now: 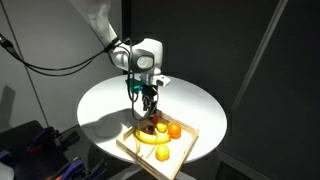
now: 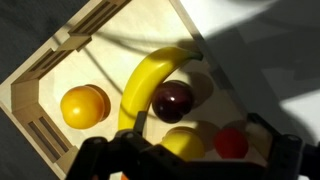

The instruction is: Put the apple in the box

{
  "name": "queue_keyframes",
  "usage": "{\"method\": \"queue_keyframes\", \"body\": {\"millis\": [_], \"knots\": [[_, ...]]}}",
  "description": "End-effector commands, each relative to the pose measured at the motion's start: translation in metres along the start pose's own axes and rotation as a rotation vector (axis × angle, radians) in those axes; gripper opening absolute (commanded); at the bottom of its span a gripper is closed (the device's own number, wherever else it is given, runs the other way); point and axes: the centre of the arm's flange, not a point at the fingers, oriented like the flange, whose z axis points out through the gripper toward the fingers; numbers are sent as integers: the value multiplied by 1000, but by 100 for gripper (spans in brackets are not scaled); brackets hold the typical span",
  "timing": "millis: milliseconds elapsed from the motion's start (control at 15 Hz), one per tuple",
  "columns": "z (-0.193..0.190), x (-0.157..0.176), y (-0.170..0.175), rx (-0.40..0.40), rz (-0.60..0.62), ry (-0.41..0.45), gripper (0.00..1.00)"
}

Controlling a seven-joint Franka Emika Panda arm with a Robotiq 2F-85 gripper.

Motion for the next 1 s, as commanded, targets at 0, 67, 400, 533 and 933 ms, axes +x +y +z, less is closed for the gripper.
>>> {"method": "queue_keyframes", "body": {"millis": [0, 67, 400, 533, 933], "knots": [[-24, -30, -9, 33, -115, -32, 100], [-28, -38, -13, 38, -144, -42, 100], [-46, -76, -25, 25, -223, -82, 100], [-53, -90, -27, 16, -229, -94, 100], [-73, -133, -36, 8, -295, -118, 100]]}}
